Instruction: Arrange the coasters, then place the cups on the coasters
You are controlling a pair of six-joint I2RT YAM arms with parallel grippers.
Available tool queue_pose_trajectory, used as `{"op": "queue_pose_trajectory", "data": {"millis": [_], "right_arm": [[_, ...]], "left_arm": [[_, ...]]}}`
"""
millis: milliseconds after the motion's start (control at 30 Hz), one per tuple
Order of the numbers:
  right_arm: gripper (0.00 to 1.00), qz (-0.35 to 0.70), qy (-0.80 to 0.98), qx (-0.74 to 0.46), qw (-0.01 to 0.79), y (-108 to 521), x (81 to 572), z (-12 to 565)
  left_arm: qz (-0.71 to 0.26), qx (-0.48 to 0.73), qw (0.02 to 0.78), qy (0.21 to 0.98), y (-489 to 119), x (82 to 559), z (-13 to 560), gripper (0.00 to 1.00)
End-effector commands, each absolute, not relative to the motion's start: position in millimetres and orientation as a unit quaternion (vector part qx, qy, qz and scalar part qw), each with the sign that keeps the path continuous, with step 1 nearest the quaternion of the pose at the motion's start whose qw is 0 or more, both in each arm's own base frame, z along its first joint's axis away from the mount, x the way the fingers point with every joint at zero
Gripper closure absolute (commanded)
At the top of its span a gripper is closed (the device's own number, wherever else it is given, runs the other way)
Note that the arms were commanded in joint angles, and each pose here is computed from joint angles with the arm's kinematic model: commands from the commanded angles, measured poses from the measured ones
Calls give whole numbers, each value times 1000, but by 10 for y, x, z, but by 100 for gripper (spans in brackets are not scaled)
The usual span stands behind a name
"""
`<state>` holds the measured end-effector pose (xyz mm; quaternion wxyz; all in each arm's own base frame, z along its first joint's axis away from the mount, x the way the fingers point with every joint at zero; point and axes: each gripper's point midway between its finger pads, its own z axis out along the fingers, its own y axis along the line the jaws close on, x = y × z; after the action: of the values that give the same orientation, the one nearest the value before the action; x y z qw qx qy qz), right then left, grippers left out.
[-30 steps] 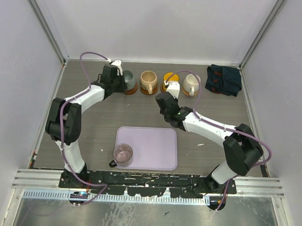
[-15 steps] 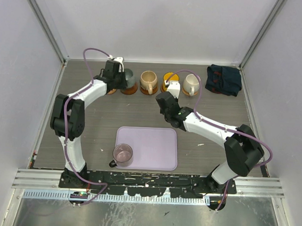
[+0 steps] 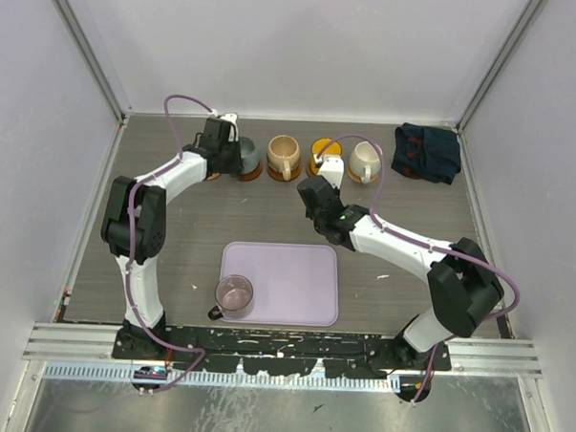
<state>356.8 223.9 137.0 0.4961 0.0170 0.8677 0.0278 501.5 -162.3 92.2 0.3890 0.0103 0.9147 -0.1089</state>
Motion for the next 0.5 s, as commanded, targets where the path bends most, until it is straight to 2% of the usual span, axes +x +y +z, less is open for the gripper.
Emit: {"op": "queue_pose_trajectory", "data": {"millis": [0,367,467], "right_arm": [[96,44,851,31,522,2237,3627,1586],[96,46,852,30,520,2253,3647,1549],[96,46,853,30,520,2254,3648,1542]], "left_arm": [[-132,11,489,862,-1735,5387,1589,100],[-137,12,480,867,-1771,5371,1489,100],[-138,13,478,867,-1775,5364,1479,92]]}}
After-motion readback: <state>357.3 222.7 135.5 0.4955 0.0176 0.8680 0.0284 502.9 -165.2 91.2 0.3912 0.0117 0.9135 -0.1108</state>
